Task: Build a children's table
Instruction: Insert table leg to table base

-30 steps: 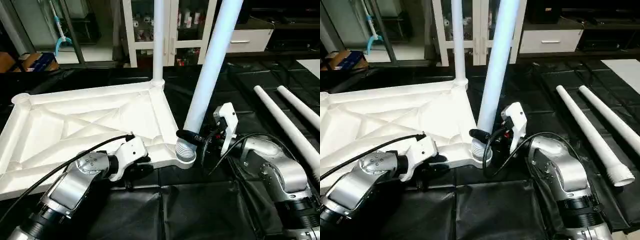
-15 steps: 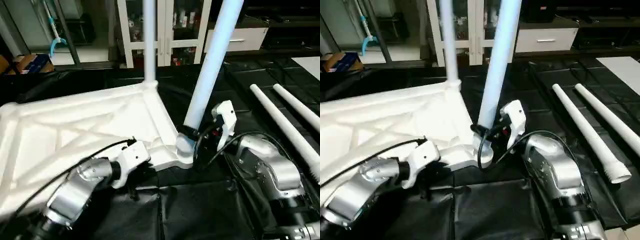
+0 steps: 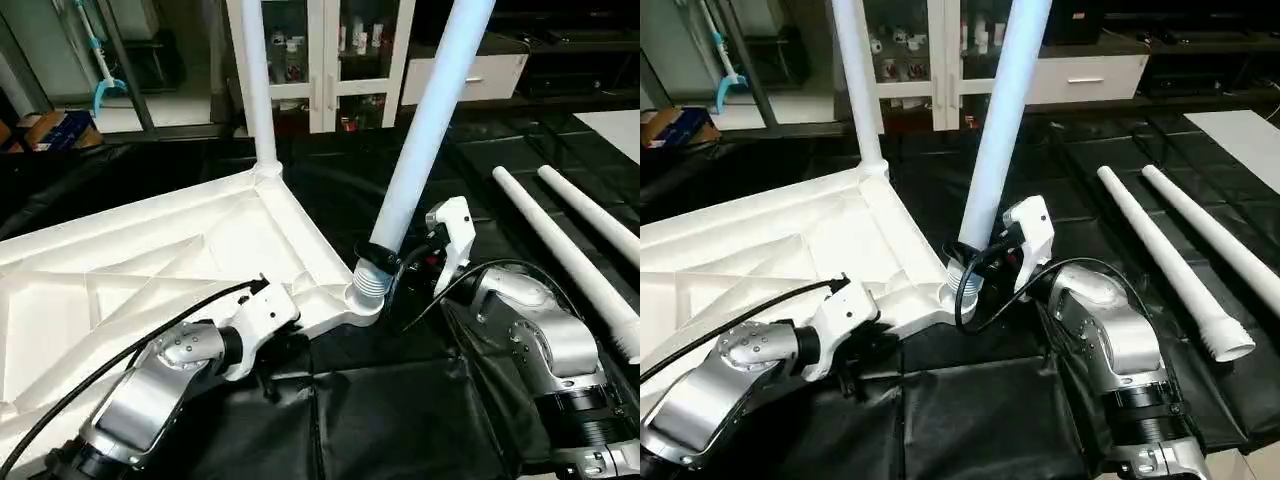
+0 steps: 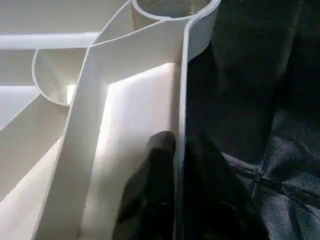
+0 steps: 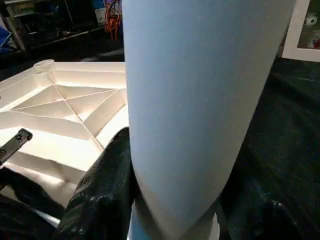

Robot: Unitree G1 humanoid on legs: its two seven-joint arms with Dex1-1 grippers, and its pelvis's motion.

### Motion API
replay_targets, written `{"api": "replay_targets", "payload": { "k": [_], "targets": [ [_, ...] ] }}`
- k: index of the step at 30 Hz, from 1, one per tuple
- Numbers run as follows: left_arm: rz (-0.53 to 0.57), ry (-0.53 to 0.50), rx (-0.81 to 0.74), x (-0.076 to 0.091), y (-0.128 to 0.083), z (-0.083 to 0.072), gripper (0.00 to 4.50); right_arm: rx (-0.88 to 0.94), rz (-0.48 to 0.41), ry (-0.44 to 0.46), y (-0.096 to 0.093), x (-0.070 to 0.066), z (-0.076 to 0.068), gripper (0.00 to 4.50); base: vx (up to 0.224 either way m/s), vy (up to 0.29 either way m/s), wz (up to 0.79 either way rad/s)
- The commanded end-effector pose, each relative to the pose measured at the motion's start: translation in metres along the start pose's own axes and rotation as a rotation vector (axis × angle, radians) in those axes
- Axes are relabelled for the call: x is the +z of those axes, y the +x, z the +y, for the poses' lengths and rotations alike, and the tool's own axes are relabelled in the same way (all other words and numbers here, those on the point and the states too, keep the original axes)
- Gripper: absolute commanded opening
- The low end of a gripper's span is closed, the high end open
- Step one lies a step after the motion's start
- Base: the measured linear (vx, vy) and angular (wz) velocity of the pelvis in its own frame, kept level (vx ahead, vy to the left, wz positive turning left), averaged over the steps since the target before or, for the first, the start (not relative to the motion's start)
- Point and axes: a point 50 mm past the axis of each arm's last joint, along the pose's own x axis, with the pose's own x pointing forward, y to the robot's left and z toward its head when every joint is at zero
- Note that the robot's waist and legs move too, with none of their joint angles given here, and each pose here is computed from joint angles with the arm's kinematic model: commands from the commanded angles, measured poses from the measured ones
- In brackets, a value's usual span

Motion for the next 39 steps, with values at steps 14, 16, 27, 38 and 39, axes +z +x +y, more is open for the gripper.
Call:
{"api": "replay_targets", "payload": {
  "k": [14, 16, 27, 38, 39],
  "targets": [
    [0.007, 0.019, 0.052, 0.004, 0.010, 0.009, 1.02, 0.014, -0.014, -0.027, 0.001, 0.005, 0.002, 1.86, 0.000, 0.000, 0.00],
    [0.011, 0.024, 0.048, 0.004, 0.011, 0.008, 1.02, 0.015, -0.013, -0.027, 0.001, 0.005, 0.002, 1.86, 0.000, 0.000, 0.00],
    [-0.031, -0.001, 0.048, 0.015, 0.016, 0.011, 1.36, 0.016, -0.010, -0.025, 0.001, 0.005, 0.002, 1.86, 0.000, 0.000, 0.00],
    [-0.002, 0.040, 0.050, 0.011, 0.019, 0.012, 1.76, 0.005, -0.015, -0.034, -0.001, 0.007, 0.000, 1.86, 0.000, 0.000, 0.00],
    [0.015, 0.033, 0.055, 0.007, 0.020, 0.011, 1.76, 0.001, -0.018, -0.034, -0.001, 0.007, 0.000, 1.86, 0.000, 0.000, 0.00]
  ]
}}
